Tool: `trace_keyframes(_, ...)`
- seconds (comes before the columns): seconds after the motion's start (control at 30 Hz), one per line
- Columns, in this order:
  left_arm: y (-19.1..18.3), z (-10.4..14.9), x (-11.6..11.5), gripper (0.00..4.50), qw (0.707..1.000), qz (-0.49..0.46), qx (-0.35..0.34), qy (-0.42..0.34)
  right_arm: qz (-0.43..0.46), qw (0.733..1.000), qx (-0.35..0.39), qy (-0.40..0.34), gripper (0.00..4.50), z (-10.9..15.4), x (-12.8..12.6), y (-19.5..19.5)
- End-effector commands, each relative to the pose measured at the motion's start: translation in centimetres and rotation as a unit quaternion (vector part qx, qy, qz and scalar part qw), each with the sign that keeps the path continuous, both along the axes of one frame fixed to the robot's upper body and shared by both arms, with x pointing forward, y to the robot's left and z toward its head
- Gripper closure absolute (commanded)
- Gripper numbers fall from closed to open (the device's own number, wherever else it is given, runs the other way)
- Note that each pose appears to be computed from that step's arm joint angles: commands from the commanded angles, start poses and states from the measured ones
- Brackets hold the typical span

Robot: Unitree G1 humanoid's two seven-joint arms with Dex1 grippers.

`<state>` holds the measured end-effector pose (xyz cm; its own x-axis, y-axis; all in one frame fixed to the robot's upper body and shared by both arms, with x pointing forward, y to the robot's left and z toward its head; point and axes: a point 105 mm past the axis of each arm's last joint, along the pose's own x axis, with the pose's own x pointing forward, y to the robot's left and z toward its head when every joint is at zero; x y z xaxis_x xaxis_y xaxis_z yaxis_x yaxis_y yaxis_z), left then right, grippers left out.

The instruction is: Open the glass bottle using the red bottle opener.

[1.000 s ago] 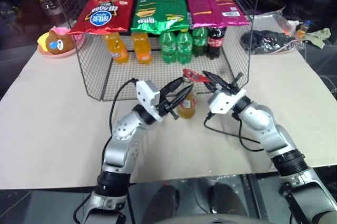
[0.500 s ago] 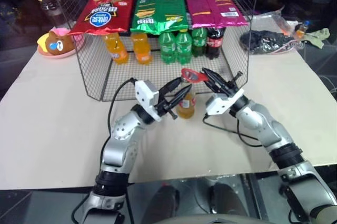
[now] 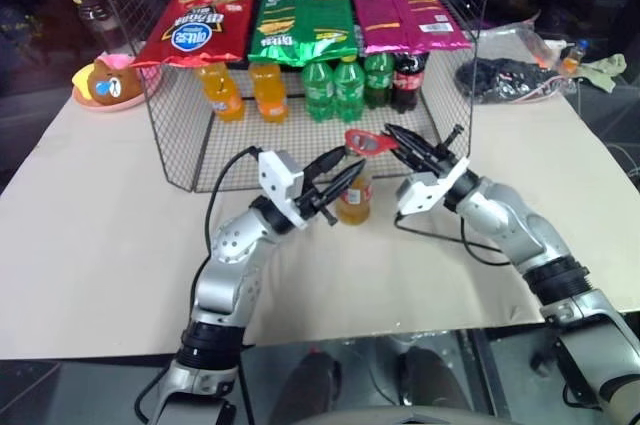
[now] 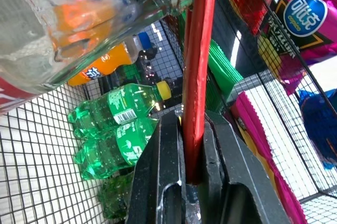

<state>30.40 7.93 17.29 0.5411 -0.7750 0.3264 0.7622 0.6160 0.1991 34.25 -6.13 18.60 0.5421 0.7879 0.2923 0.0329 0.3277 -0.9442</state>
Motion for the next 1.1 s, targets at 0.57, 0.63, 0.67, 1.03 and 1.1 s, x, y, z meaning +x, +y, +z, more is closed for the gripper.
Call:
trace_keyframes(0.57,-0.8,-3.5,0.2,3.33,0.997,-0.007,0.046,0.067,-0.014,0.997,-0.032,-0.069,4.5,3.2,0.4,-0.7)
trace_keyframes(0.63,-0.9,-3.6,0.2,3.33,0.996,-0.009,0.048,0.07,-0.019,0.996,-0.032,-0.077,4.5,3.5,0.5,-0.9)
trace_keyframes(0.67,-0.9,-3.7,0.2,3.33,0.996,-0.01,0.048,0.071,-0.021,0.996,-0.033,-0.083,4.5,3.7,0.6,-1.0)
trace_keyframes(1.03,-1.2,-4.0,0.0,3.33,0.996,-0.015,0.047,0.08,-0.044,0.987,-0.037,-0.15,4.5,5.6,0.5,-1.7)
trace_keyframes(1.1,-1.2,-4.0,0.0,3.33,0.995,-0.015,0.047,0.081,-0.05,0.984,-0.036,-0.168,4.5,6.2,0.5,-1.9)
